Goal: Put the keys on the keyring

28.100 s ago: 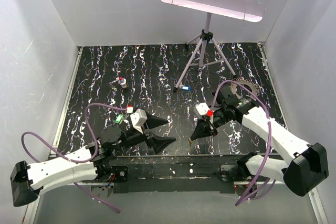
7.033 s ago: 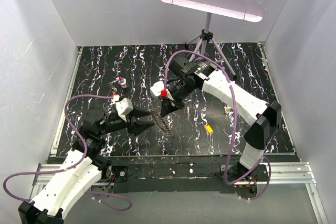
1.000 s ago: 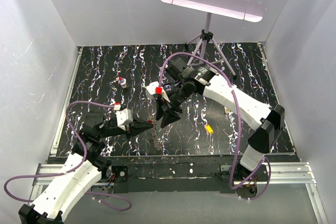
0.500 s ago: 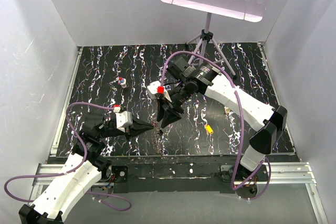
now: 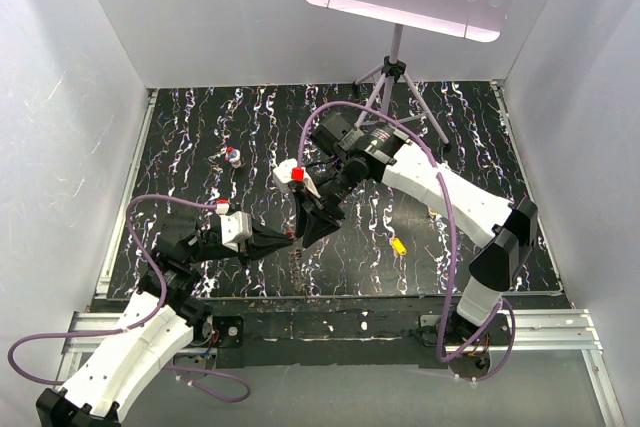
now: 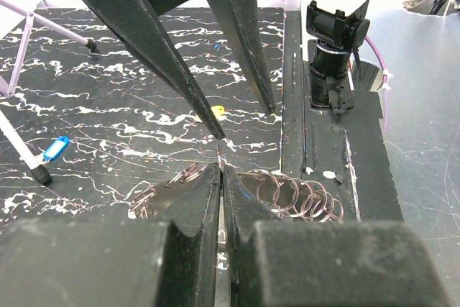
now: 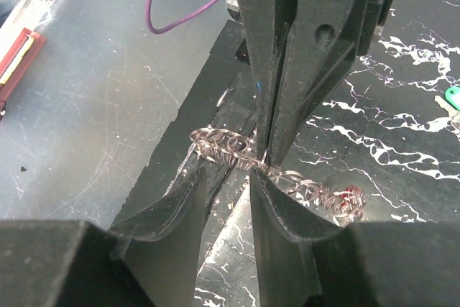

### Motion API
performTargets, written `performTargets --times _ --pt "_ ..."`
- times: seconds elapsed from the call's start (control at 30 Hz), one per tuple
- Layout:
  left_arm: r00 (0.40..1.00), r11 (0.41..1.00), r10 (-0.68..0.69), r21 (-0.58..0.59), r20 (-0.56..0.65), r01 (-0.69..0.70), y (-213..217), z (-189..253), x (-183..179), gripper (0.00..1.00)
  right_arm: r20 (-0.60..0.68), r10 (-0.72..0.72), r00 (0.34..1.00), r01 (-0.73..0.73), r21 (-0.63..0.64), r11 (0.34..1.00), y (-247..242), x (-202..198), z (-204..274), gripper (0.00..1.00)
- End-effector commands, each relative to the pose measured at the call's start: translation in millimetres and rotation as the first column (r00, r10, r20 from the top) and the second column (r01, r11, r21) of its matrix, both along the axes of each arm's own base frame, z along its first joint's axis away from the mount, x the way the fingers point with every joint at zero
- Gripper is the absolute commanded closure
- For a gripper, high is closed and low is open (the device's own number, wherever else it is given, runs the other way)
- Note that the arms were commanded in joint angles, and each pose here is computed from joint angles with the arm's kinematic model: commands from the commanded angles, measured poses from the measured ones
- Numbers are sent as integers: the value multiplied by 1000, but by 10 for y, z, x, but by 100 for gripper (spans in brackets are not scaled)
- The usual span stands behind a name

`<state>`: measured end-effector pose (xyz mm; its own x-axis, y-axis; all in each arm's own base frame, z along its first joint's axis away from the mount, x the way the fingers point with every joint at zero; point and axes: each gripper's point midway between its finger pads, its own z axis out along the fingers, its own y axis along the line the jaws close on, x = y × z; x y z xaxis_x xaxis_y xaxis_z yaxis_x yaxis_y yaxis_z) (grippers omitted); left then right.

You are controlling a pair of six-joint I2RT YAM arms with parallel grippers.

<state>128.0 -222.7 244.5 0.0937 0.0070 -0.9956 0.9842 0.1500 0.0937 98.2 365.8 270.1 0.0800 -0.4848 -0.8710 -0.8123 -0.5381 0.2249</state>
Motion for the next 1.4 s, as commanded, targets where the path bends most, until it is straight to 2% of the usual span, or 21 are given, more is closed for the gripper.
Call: performTargets --times 0.0,0.27,0.5,0.73,1.1,1.37 --pt "999 1000 -6 -16 31 7 -4 70 -9 100 -2 48 999 -47 53 997 29 -110 145 63" --pt "999 1000 -18 -18 49 19 -1 83 -37 100 -7 80 997 -79 52 996 17 -187 128 66" --pt "996 999 -39 -20 77 40 4 101 -89 100 39 -22 999 21 18 1000 63 -8 122 61" --pt "996 999 -34 -20 81 36 8 102 -84 100 43 -48 998 47 37 998 -5 48 263 59" --pt "997 999 -37 -18 74 39 3 93 -82 100 26 -46 999 45 30 999 25 48 212 56" --pt "997 999 -37 -21 74 39 3 101 -85 100 -12 8 1000 -8 16 1000 77 -107 136 60"
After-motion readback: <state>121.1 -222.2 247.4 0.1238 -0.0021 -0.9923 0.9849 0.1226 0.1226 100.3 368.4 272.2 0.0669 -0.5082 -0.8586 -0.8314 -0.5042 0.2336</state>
